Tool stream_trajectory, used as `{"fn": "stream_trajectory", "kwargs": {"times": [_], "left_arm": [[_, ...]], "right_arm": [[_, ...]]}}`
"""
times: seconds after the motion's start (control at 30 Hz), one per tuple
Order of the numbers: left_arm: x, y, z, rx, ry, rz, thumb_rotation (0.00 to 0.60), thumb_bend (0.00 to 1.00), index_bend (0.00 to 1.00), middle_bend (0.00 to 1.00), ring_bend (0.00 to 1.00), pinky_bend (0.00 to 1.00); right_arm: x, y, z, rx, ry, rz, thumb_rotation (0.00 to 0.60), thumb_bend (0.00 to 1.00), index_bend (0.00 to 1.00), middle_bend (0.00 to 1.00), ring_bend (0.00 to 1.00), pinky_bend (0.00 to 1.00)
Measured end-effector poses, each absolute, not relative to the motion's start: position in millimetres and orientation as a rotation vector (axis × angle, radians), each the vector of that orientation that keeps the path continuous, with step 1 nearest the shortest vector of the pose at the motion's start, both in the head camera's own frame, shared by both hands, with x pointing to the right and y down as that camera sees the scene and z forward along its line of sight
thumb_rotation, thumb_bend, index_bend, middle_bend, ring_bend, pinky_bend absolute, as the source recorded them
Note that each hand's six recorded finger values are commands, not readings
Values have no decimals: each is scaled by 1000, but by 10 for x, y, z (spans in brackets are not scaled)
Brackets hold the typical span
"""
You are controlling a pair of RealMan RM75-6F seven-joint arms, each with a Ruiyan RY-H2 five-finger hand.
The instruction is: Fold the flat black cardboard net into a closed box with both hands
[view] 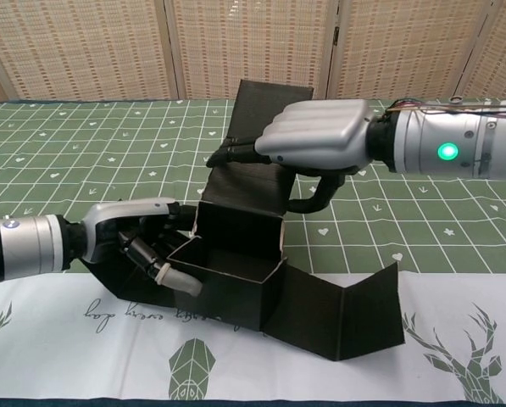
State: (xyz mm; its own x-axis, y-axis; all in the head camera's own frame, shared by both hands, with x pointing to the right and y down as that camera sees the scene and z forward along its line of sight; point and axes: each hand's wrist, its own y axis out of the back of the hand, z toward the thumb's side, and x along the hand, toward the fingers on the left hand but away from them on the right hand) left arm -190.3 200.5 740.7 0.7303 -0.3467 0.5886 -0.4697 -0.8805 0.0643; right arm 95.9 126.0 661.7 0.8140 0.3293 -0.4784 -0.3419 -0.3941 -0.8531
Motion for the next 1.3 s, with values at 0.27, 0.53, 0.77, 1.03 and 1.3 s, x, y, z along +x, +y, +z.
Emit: {"fn": "stream_trajectory", "kwargs": {"times": [0.27, 0.53, 0.77, 1.03, 1.3], "left_arm": [[-1981, 1901, 7334, 2702, -716, 843, 600, 74, 230, 213, 514, 796], [-2153, 1803, 7242, 2647, -774, 831, 600, 73, 231, 214, 515, 802], [-2337, 1658, 7110, 2561, -834, 768, 600, 74, 232, 214, 515, 803], [-2518, 1433, 6938, 2444, -896, 673, 600, 73, 231, 214, 517, 802], [-2599, 1195, 6768, 2366, -907, 598, 600, 74, 225, 215, 520, 803]], "right_arm": [[1000, 1273, 6459, -1974, -93, 708, 600, 355, 0, 16, 734, 1000], [1226, 1126, 6193, -2061, -321, 669, 600, 354, 0, 23, 734, 1000], [1643, 1011, 6088, -2055, -518, 703, 600, 355, 0, 44, 733, 1000], [2034, 1014, 6121, -2082, -705, 755, 600, 354, 0, 55, 733, 1000], [1974, 1110, 6244, -2084, -756, 742, 600, 280, 0, 45, 734, 1000]]}}
